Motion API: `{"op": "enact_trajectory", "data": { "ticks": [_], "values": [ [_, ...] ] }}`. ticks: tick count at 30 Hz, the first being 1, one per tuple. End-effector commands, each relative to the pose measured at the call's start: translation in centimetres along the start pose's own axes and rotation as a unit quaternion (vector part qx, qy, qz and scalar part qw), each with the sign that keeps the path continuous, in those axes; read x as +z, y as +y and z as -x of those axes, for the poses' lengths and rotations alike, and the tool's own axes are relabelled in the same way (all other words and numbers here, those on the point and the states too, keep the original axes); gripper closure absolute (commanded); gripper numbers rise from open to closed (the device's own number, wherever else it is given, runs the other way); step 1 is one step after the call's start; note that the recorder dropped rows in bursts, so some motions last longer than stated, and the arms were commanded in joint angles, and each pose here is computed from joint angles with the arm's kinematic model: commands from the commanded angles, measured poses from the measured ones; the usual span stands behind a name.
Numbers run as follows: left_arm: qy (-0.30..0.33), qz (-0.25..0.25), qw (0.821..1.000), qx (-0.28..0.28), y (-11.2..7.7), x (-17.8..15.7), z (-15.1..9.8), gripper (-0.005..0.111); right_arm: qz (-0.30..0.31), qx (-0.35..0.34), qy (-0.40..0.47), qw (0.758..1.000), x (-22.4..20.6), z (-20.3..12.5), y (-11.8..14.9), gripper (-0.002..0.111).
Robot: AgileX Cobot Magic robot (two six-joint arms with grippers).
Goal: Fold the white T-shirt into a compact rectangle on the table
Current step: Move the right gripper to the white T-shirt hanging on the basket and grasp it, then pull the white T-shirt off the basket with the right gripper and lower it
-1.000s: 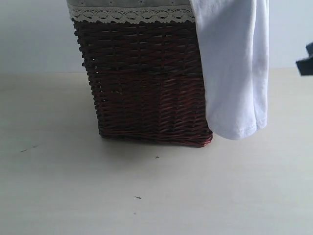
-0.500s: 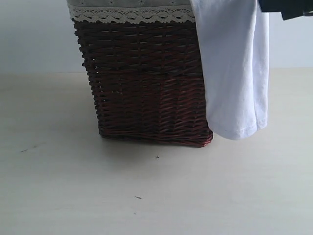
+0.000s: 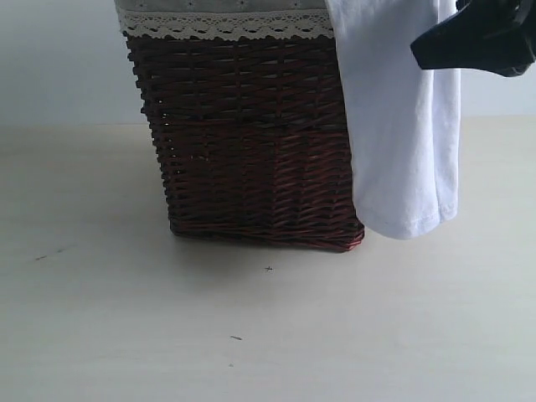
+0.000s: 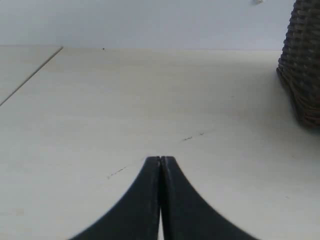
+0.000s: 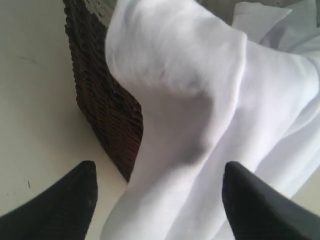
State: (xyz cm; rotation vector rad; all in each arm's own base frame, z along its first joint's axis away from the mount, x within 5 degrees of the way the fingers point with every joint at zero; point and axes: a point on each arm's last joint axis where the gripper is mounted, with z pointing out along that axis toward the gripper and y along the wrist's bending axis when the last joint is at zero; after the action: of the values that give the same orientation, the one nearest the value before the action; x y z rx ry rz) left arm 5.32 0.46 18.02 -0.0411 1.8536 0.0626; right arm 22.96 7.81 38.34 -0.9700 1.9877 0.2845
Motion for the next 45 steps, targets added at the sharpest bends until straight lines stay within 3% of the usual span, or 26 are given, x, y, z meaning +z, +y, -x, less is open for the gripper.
{"op": "enact_trajectory", "data": {
  "ticks": [1,15,23,27,34,40,45],
  "values": [
    [-0.006,-0.001,1.0,-0.002,0.0,0.0,0.1,0.107,-0.027,-0.038,0.053,0.997,1.0,-0.9,-1.2,0.04],
    [-0.006,-0.001,1.0,-0.002,0.0,0.0,0.1,0.107,-0.067,-0.026,0.043,0.997,4.3,-1.2,-3.4,0.041],
    [-0.006,-0.001,1.0,-0.002,0.0,0.0,0.1,0.107,-0.051,0.002,0.04,0.998,5.6,-1.4,-3.6,0.042],
    [-0.006,-0.001,1.0,-0.002,0.0,0.0,0.1,0.107,-0.046,0.006,0.047,0.998,6.1,-1.6,-3.7,0.058],
    [-0.006,-0.001,1.0,-0.002,0.0,0.0,0.1,0.107,-0.052,-0.002,0.049,0.997,6.1,-1.7,-3.8,0.109],
    [-0.006,-0.001,1.0,-0.002,0.0,0.0,0.1,0.107,-0.102,-0.033,0.017,0.994,4.5,-0.7,-4.2,0.108],
    [-0.006,-0.001,1.0,-0.002,0.0,0.0,0.1,0.107,-0.207,-0.087,-0.084,0.971,0.3,1.9,-4.3,0.108]
  ]
}}
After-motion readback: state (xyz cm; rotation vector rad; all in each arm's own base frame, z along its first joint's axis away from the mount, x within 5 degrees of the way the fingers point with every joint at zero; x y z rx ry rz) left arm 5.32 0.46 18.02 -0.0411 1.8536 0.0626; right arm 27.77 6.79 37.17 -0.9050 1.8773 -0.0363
